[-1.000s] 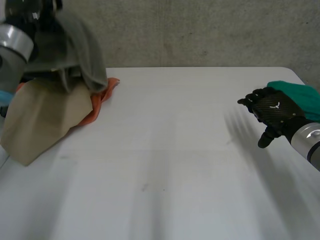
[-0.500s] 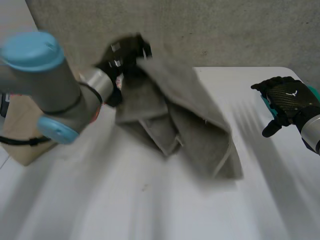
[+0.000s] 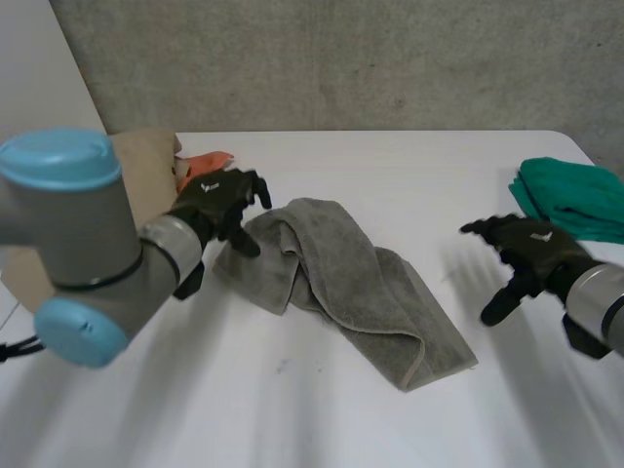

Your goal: Fold the laundry.

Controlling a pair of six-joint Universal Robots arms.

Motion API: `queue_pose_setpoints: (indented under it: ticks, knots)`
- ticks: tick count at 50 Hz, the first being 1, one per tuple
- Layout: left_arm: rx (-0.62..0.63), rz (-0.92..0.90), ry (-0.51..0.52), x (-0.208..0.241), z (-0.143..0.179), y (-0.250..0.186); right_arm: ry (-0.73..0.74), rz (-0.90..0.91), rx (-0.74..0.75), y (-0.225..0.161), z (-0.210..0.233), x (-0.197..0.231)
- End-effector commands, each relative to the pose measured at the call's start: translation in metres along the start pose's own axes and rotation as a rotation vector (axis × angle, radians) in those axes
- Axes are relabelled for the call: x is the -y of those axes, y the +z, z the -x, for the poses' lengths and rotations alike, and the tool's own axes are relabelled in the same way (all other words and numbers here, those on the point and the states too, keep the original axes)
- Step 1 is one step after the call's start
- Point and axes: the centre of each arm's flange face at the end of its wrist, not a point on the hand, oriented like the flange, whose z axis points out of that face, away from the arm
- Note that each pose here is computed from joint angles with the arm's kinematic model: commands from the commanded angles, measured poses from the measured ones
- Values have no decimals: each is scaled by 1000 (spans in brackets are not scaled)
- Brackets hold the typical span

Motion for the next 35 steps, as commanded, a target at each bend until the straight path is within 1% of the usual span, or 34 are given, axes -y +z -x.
queue_pose_setpoints:
  ticks: [1,4,7,14,18,21,25,26,27,28,29,31,32,35]
  knots:
    - [-19,36,88,-36,-8,-13,30,52,126,-4,45,-21]
    - [-18,35,125,-53,-6,-2,0,46,147,5,60,-32]
    - [-19,25,156,-66,-5,11,-34,19,137,14,70,-37]
    - [-9,1,181,-74,3,46,-112,10,127,37,91,-52]
    - [4,-20,182,-75,7,65,-160,19,124,50,95,-58]
    - [5,-35,185,-72,7,70,-176,21,117,58,95,-60]
    - [9,-65,187,-65,8,72,-176,-23,74,64,87,-49]
    - [20,-84,188,-57,10,72,-183,-69,60,64,85,-41]
    - [26,-95,190,-51,11,71,-188,-135,46,59,84,-23]
    - [34,-132,193,-33,12,66,-192,-171,39,54,83,-12]
    - [42,-179,195,-12,13,58,-205,-243,33,41,81,11]
    - [45,-205,197,-1,14,53,-216,-299,17,31,77,29]
    - [52,-240,200,14,16,47,-232,-341,-18,24,67,45]
    - [65,-285,200,34,18,36,-261,-356,-69,18,50,58]
